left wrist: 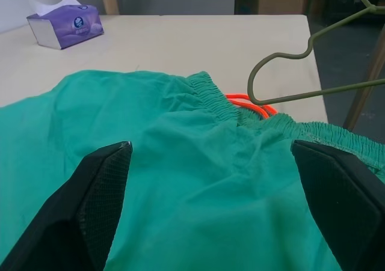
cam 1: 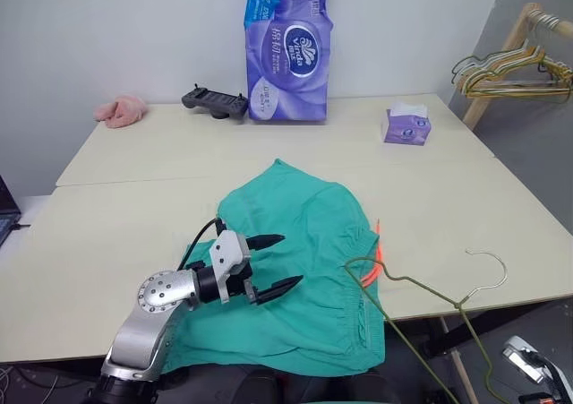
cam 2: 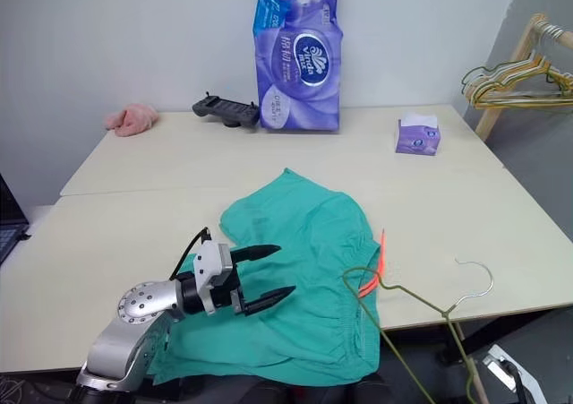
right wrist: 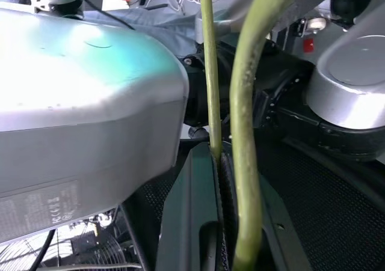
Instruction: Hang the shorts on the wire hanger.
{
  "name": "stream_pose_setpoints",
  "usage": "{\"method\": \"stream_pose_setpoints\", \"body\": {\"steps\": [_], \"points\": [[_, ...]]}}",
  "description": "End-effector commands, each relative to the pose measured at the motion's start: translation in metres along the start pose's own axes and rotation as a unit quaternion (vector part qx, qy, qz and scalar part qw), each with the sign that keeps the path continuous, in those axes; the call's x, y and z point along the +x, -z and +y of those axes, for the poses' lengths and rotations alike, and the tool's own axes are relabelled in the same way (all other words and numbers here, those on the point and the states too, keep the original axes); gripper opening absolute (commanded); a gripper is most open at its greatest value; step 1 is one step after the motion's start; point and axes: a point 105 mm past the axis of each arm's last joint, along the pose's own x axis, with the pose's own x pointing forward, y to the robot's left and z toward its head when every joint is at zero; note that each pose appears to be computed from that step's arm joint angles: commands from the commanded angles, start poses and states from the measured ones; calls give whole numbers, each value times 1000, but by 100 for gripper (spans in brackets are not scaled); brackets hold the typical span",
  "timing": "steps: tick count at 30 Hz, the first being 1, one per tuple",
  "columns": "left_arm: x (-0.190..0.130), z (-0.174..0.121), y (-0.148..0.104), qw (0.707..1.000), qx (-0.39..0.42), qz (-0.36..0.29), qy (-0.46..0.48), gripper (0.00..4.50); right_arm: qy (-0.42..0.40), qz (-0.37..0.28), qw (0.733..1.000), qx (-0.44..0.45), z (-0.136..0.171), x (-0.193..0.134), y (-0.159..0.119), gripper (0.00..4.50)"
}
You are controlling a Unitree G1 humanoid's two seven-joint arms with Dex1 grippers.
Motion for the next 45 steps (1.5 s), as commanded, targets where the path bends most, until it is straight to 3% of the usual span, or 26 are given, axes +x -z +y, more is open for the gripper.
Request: {"method": "stream_pose_setpoints", "body": {"steps": [1, 9, 15, 25, 31, 45], "points": [[3, 2, -14, 999, 28, -17, 6, 449, 2, -10, 1000, 2, -4, 0, 3, 0], [5, 5, -18, 999, 31, -16, 11, 449, 30, -1, 999, 31, -23, -5, 26, 0], [8, 2, -19, 999, 30, -16, 21, 449, 29, -4, 999, 26, -23, 1, 26, 0], [9, 5, -20, 999, 35, -15, 22, 449, 4, -31, 999, -22, -19, 16, -28, 0], [10, 5, -21, 999, 35, -17, 17, 449, 14, -30, 999, -18, -25, 18, -39, 0], [4, 2, -13, 999, 27, -10, 15, 449, 50, -22, 998, 23, -39, -6, -7, 0]]}}
